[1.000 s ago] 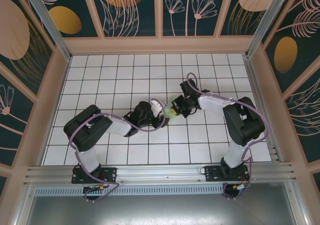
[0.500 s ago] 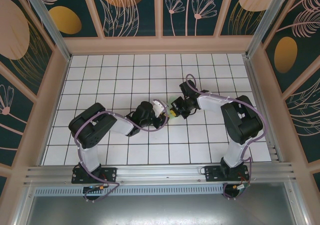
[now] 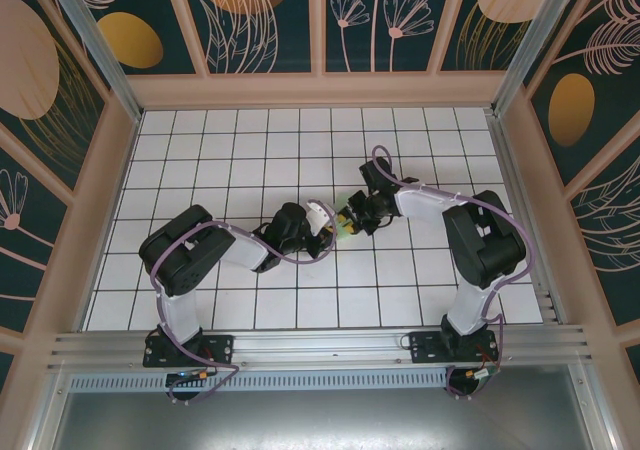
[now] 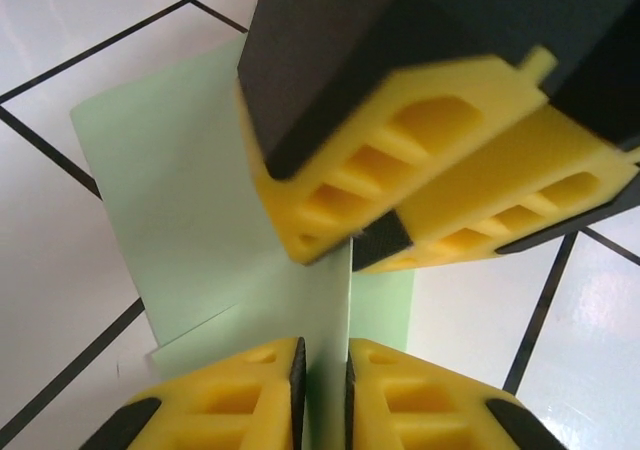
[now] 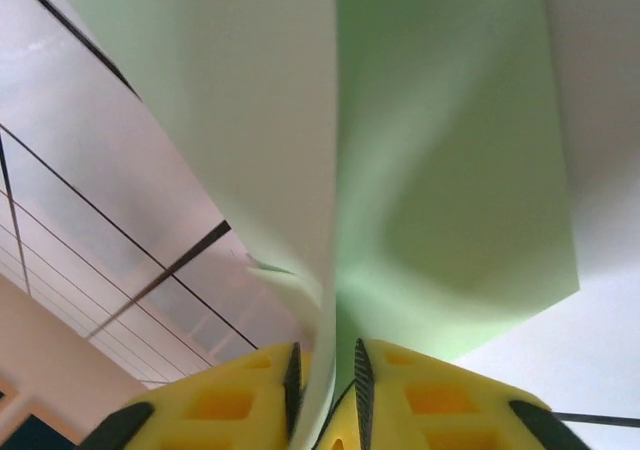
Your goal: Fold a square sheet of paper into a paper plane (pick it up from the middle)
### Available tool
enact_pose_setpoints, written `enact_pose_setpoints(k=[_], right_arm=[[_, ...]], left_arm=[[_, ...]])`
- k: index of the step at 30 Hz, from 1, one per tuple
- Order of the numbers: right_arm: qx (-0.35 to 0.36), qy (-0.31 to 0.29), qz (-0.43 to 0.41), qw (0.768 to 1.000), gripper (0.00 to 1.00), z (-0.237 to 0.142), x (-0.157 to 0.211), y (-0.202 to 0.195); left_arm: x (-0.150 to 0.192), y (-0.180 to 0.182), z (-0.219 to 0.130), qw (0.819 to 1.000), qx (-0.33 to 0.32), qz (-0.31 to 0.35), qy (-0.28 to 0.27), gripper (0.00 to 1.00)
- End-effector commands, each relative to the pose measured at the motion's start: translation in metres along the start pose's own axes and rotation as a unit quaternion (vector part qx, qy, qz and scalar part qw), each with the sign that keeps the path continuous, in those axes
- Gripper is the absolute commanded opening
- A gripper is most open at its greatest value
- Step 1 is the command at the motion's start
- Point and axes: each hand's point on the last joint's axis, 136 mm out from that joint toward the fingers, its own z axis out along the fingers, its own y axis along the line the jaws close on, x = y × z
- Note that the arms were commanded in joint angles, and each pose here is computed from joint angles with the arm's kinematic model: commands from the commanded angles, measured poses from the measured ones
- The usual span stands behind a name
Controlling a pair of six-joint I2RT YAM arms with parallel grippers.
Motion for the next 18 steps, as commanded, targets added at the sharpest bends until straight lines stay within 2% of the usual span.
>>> enact_pose_setpoints(k=[1,3,6,13,18], right_arm=[[0.002,-0.022,-0.02,1.0,0.4,-0.012,-0.01,0.006],[-0.002,-0.041,-0.027,0.999,0.48,-0.021,-0.017,0.006],[-0.026,-0.069,-0.045,0.996,0.54,-0.035,-0.029,0.007],[-0.073,-0.112,-0.15,0.98,0.57,-0.059,-0.046,0.012],[-0.108,-0.089,-0.214,0.967,0.55,-0.054,-0.034,0.011]], left_arm=[[-0.002,-0.008,0.007,1.0,0.024,-0.003,0.005,0.18],[-0.002,-0.011,0.007,0.999,0.032,-0.01,0.004,0.16],[-0.004,-0.012,0.005,0.999,0.035,-0.029,-0.002,0.15],[-0.005,-0.008,0.005,0.994,0.022,-0.104,0.0,0.12],[-0.005,-0.005,0.003,0.985,0.016,-0.174,-0.013,0.12]])
